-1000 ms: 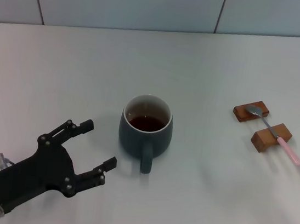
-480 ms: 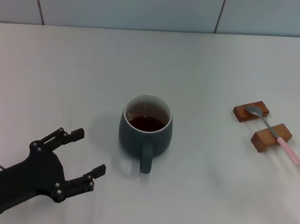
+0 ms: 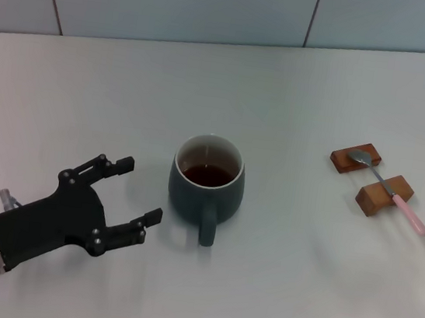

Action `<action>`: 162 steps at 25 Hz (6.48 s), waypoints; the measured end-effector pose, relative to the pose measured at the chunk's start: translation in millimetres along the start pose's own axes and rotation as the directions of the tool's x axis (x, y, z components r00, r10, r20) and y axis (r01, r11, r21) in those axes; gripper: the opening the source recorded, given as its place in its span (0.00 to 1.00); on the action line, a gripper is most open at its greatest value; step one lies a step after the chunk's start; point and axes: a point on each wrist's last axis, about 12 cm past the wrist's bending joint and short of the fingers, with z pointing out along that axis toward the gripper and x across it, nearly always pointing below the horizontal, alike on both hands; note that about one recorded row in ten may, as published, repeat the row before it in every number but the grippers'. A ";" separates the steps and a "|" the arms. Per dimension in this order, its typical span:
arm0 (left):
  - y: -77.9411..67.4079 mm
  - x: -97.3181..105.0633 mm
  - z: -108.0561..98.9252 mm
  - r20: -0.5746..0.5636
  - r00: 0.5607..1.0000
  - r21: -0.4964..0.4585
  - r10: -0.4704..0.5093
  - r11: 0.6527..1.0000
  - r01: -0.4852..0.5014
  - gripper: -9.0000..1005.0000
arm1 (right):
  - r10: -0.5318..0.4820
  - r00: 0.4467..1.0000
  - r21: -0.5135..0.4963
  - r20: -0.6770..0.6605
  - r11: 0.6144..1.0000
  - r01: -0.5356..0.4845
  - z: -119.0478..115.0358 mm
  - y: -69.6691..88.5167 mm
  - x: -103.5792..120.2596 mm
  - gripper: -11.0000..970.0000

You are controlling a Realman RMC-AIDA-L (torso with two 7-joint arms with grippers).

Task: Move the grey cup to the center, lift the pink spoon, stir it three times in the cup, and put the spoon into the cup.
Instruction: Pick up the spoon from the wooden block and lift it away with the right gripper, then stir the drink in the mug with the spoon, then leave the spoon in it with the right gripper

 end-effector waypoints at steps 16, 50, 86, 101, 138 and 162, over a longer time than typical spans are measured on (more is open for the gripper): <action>9.7 -4.9 -1.7 -0.027 1.000 0.034 0.004 0.999 -0.003 0.86 | 0.290 0.955 0.215 0.071 0.930 -0.298 -29.4 -12.6 17.3 0.81; 10.9 -6.5 -29.3 -0.041 0.999 0.046 0.033 0.998 -0.031 0.86 | 0.817 0.558 0.160 0.145 0.537 -0.828 -7.6 12.0 73.7 0.79; 12.6 -9.1 -27.8 -0.065 0.998 0.096 0.023 0.995 -0.017 0.86 | 0.822 0.561 0.178 0.096 0.541 -0.822 43.5 4.9 71.4 0.78; 18.0 -12.6 -25.1 -0.065 0.997 0.099 0.040 0.995 -0.033 0.86 | 0.830 0.551 0.206 0.089 0.525 -0.826 51.4 4.1 74.8 0.77; 29.4 -19.9 -17.6 -0.075 0.995 0.107 0.071 0.992 -0.062 0.86 | 0.834 0.544 0.232 0.091 0.513 -0.826 53.8 2.3 77.5 0.43; 24.6 -18.9 -19.5 -0.057 0.997 0.107 0.055 0.993 -0.049 0.86 | 0.492 0.857 -0.067 0.155 0.870 -0.488 38.9 16.8 27.3 0.13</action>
